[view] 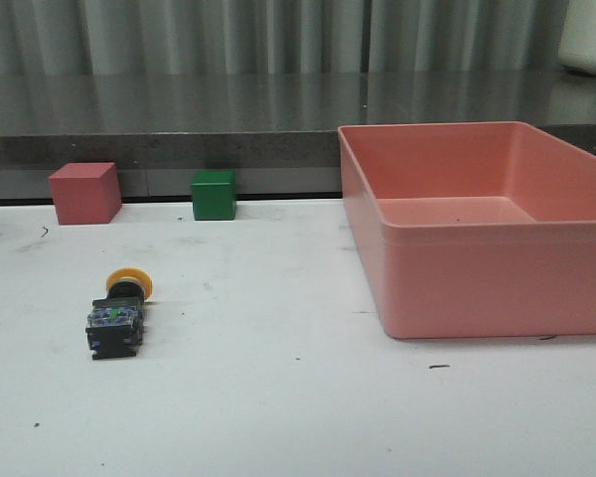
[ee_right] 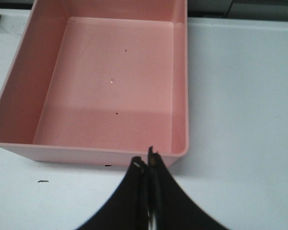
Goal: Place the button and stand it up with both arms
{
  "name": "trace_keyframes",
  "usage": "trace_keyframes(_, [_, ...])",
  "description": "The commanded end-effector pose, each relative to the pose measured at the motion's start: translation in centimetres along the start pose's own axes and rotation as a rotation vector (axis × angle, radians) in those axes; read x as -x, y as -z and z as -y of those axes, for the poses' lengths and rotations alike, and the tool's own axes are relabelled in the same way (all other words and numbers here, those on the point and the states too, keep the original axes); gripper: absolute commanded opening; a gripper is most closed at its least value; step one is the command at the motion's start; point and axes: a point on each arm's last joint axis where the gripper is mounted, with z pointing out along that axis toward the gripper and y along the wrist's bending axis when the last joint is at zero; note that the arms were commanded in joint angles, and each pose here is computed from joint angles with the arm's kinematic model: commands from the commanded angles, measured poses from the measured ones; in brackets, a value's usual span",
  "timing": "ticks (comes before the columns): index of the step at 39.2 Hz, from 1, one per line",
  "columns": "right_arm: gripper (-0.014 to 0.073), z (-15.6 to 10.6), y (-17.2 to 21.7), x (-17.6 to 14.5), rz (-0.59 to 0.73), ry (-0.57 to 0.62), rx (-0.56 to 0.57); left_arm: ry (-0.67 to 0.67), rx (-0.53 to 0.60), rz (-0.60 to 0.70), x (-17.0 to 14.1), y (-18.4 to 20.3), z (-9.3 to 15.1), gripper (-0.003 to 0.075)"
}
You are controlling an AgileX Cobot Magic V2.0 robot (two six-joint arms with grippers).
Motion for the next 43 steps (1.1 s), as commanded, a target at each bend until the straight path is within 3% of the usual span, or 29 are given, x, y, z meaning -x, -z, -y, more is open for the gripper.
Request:
trace_keyframes(1, [-0.0067,0.2,2.0,-1.6,0.219,0.027,0.002,0.002,0.003,0.106,1.9,0.1,0.0,0.0673])
trace_keyframes(8, [-0.0067,0.5,5.1,-7.9,0.483,0.026,0.017,0.002,0.003,0.106,1.9,0.1,0.0,0.0673])
trace_keyframes(14, [-0.0067,0.6,6.5,-9.7,0.644,0.026,0.026,0.002,0.003,0.108,1.9,0.1,0.0,0.0673])
trace_keyframes(27, [-0.0067,0.6,6.7,-9.9,0.666,0.026,0.027,0.026,-0.003,0.091,2.3,-0.4,0.1,0.0673])
trace_keyframes(33, [-0.0067,0.6,6.7,-9.9,0.666,0.026,0.027,0.050,-0.010,-0.033,3.8,-3.3,0.2,0.0673])
trace_keyframes(43, [-0.0067,0.6,6.7,-9.9,0.666,0.026,0.027,0.181,-0.070,-0.393,4.7,-9.6,1.3,0.0673])
